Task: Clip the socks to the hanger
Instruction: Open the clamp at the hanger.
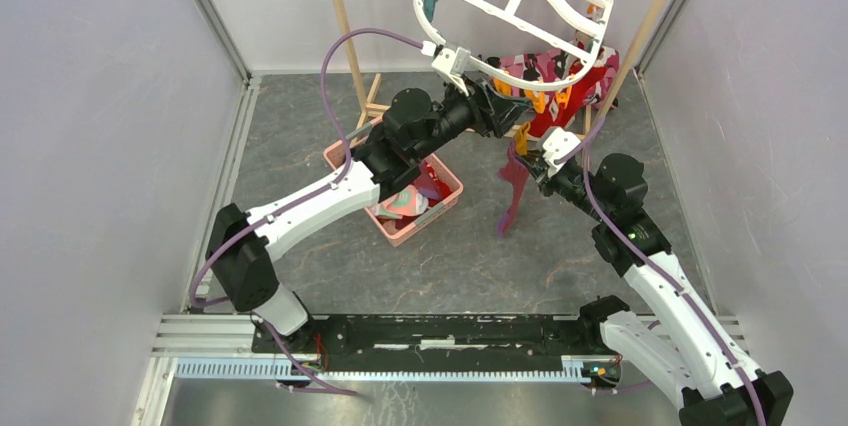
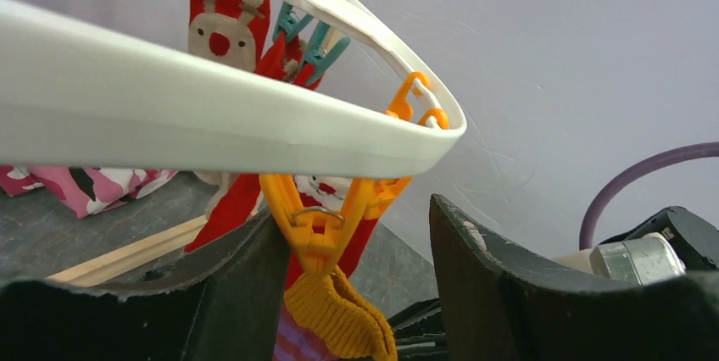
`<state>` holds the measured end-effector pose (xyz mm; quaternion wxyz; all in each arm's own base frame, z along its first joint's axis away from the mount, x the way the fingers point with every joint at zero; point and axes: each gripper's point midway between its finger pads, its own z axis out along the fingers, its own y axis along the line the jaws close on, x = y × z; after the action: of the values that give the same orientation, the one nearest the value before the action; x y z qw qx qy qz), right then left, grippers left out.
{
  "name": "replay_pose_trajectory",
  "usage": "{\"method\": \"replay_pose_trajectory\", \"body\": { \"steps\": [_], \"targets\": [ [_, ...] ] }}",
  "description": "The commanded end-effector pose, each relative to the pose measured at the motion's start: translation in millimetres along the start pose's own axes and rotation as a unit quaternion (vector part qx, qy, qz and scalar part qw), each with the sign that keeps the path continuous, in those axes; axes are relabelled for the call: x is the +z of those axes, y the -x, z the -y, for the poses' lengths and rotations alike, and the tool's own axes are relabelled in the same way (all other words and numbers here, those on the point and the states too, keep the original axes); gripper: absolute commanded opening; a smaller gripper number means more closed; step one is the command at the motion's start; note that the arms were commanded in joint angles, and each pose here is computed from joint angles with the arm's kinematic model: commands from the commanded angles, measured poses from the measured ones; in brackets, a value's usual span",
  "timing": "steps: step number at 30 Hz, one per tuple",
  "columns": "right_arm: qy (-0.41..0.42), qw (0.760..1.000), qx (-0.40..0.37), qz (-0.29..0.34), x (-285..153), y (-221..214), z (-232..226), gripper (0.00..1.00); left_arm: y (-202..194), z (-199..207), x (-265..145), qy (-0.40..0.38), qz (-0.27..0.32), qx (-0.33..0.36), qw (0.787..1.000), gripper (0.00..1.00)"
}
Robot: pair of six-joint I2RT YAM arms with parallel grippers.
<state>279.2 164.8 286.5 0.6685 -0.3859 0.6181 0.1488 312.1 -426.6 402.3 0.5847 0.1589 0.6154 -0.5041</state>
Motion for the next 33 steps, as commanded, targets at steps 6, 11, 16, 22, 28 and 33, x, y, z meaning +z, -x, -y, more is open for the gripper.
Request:
{"method": "replay_pose_trajectory", "body": {
  "steps": [6, 11, 16, 22, 28, 33],
  "targets": [
    [-0.012, 0.999, -0.008, 0.038, -1, 30, 10, 0.0, 29, 23, -17, -0.034, 0.053, 0.024, 0.998, 0.67],
    [-0.013, 0.999, -0.007, 0.034, -3, 28, 10, 0.0, 20, 24, -28, -0.041, 0.043, 0.017, 0.998, 0.68],
    [-0.015, 0.999, -0.005, 0.028, -6, 22, 10, 0.0, 8, 17, -51, -0.027, 0.033, 0.012, 0.999, 0.7],
    [-0.011, 0.999, 0.0, 0.03, -6, 19, 7, 0.0, 13, 21, -73, -0.031, 0.043, 0.017, 0.998, 0.77],
    [-0.009, 0.999, -0.002, 0.036, -7, 23, 8, 0.0, 35, 36, -66, -0.046, 0.061, -0.019, 0.997, 0.78],
    [-0.009, 0.999, 0.0, 0.04, -9, 25, 9, 0.0, 46, 32, -52, -0.017, 0.067, -0.059, 0.996, 0.77]
  ]
}}
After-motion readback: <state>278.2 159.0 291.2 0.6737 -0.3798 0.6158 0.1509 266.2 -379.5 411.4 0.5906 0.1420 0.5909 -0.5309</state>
